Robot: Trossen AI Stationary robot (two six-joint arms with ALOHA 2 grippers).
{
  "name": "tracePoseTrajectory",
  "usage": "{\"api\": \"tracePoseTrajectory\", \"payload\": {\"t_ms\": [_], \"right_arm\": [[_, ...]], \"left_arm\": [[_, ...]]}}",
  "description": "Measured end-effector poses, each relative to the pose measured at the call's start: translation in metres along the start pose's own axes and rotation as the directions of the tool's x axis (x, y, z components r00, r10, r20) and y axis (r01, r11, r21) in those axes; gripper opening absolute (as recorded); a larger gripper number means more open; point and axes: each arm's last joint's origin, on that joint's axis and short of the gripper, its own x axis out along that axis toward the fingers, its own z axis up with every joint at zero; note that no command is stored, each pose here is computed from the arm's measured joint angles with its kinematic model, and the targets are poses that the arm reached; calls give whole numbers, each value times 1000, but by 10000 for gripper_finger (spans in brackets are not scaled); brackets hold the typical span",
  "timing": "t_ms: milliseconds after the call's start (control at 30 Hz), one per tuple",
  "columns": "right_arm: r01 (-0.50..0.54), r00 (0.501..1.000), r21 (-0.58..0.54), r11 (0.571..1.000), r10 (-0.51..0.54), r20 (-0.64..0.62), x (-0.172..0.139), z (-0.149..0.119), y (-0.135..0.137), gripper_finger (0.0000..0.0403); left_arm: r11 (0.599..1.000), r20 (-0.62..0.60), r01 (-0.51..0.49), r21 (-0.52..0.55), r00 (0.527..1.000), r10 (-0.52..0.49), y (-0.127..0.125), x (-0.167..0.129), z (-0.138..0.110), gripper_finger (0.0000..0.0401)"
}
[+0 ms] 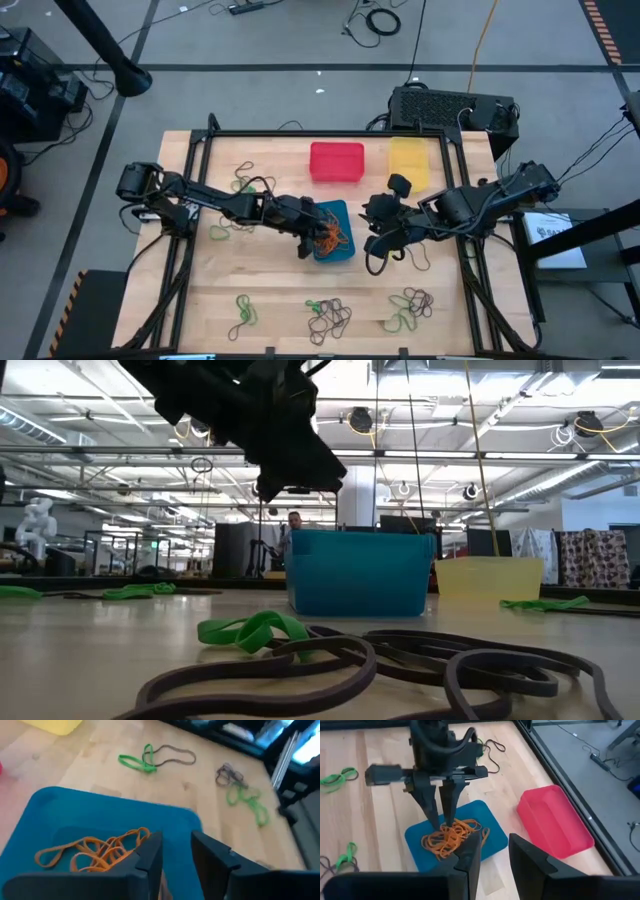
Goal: Sort rubber bands into baskets
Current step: Put the purple rubber band into the red bin
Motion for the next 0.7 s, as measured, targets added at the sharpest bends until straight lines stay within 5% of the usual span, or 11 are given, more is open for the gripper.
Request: {"api": "tracePoseTrajectory", "payload": {"t_ms": [433, 700], "right_arm": [[-202, 968, -98, 974, 184, -173, 21, -26, 11, 93], [-368, 925, 16, 930, 367, -93, 47, -42, 31, 93]], "left_arm": [[921, -99, 164, -353, 972, -211, -17, -25, 7, 109], [938, -317, 111, -329, 922, -221, -52, -62, -16, 109]]}}
